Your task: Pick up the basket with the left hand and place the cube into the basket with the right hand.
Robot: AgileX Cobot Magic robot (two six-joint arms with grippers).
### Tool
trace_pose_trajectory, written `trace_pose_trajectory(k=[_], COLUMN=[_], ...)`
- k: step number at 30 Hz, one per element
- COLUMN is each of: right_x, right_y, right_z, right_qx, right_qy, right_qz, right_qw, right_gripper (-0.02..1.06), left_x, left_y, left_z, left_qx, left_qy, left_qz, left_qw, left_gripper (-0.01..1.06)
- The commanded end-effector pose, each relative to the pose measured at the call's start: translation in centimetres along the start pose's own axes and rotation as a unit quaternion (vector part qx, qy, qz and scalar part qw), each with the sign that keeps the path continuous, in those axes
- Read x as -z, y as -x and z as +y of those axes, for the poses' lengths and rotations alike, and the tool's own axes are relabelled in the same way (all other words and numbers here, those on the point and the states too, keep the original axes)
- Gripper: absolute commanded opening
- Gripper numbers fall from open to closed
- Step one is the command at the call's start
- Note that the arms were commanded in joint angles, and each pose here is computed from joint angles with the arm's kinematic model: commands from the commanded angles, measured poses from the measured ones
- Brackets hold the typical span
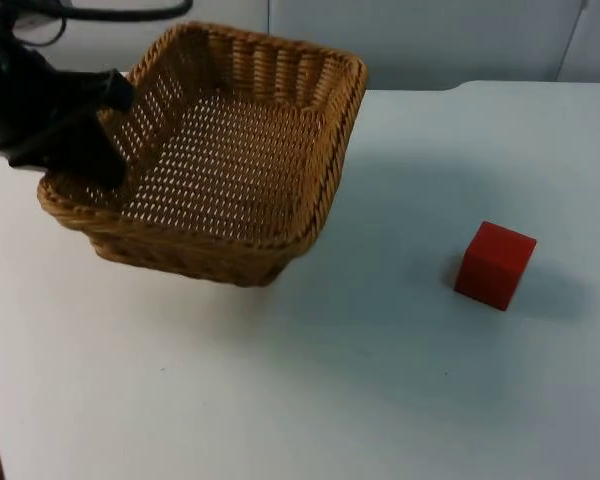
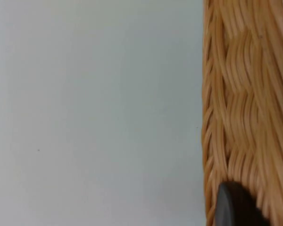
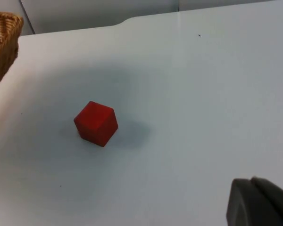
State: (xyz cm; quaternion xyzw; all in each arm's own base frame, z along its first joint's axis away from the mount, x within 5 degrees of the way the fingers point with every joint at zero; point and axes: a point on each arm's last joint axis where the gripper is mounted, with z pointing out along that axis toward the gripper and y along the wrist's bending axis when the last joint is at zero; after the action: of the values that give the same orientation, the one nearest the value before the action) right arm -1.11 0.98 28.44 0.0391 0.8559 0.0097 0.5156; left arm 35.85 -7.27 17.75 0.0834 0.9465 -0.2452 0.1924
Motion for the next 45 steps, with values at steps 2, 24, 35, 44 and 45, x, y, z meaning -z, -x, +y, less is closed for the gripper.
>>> trace_pose_trajectory(k=[2,24,35,44,45], right_x=[0.0,0.0,0.0,0.0,0.0], right_y=[0.0,0.0,0.0,0.0,0.0], right_z=[0.0,0.0,0.0,0.0,0.0], right_qx=[-0.001,-0.001,-0.001,-0.001,-0.001], right_qy=[0.003,0.003,0.003,0.003,0.003], right_qz=[-0.004,-0.004,-0.004,-0.004,-0.004], right_qw=[1.0000,1.0000,1.0000,1.0000,1.0000], right_gripper=[0.01,0.01,0.01,0.01,0.01], left_x=[2.0,2.8,2.8,2.7,2.7], left_y=[0.5,0.6,0.7,0.4,0.4], left_z=[-1.5,-2.0,-1.9,-2.0,-2.0], left_qx=[0.005,-0.002,-0.002,-0.005,-0.004], left_qy=[-0.022,-0.025,-0.023,-0.027,-0.026], left_qz=[-0.021,-0.028,-0.030,-0.020,-0.021], left_qw=[1.000,0.999,0.999,0.999,0.999], left_gripper=[0.00,0.00,0.00,0.00,0.00])
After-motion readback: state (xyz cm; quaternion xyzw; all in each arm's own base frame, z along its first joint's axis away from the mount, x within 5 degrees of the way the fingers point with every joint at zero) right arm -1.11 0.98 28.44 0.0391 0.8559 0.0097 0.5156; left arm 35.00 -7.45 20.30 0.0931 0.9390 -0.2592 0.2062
